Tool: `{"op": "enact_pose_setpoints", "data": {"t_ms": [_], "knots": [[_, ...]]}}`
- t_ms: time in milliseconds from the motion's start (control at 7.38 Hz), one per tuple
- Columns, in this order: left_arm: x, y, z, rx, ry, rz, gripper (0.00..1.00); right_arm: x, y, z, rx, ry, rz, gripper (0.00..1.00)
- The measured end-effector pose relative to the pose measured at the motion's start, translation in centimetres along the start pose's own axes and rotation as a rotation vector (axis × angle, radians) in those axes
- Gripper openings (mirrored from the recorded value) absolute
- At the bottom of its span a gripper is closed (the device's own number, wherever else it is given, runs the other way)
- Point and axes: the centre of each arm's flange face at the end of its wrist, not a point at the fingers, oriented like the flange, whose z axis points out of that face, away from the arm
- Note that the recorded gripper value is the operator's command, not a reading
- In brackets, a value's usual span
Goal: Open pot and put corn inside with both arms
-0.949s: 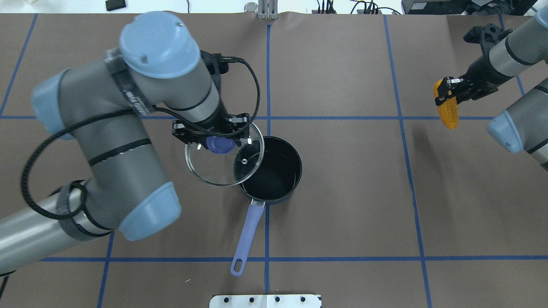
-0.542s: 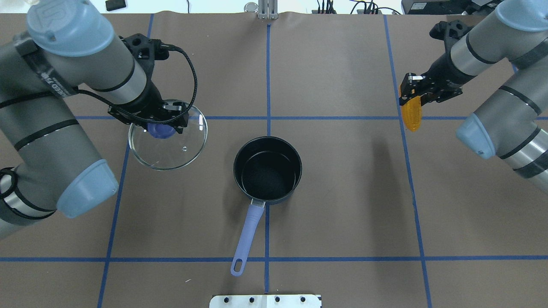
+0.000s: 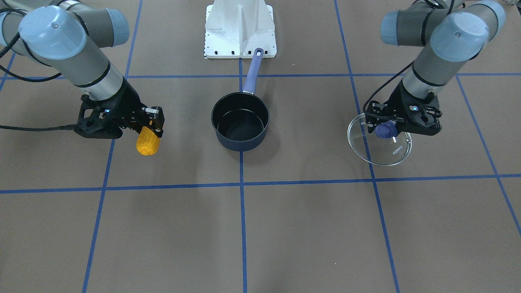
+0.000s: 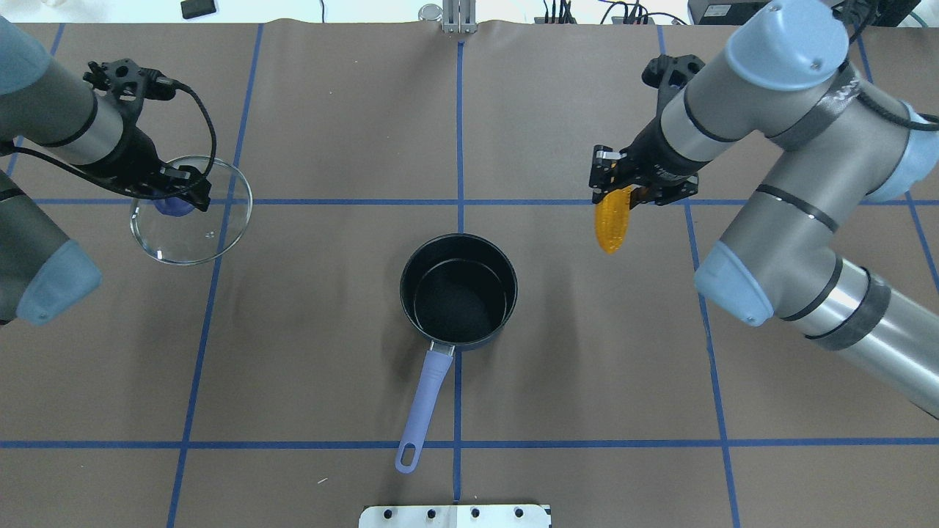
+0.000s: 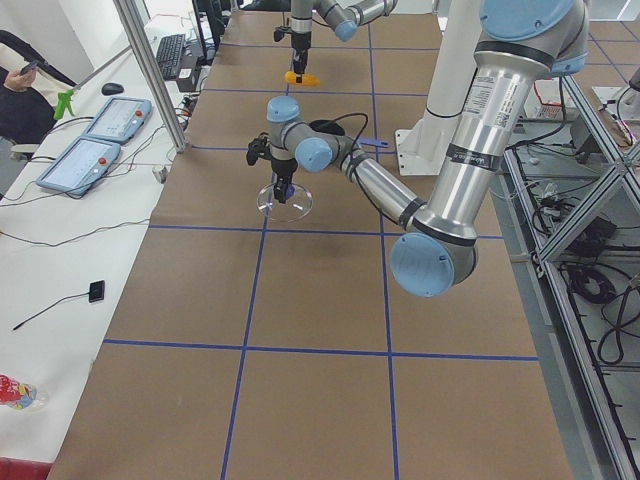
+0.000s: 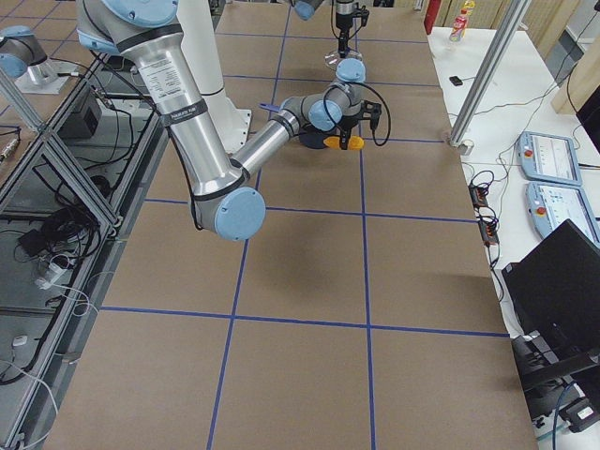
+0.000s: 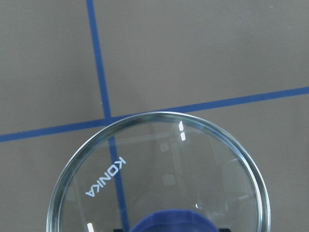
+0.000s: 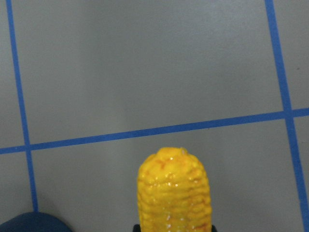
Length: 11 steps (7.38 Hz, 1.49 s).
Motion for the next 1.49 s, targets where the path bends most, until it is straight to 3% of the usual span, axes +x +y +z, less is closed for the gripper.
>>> {"op": "enact_pose_setpoints", "data": {"t_ms": [271,678,1085,1492], "knots": [[-7.8,0.4,2.7,0.004,0.021,0.041,0.51,-5.1,4.6,0.9,0.016,0.010,0.037,0.00],[-15.6,5.5,5.0,0.008,0.039,0.073,0.52,-9.9,11.1,1.2,0.032,0.032,0.020,0.00],[-20.2,11.0,6.0,0.013,0.040,0.077,0.52,-12.8,14.5,2.3,0.039,0.046,-0.006,0.00],[-21.5,12.9,6.1,0.018,0.039,0.070,0.53,-14.5,15.3,4.9,0.040,0.083,-0.023,0.00]]}}
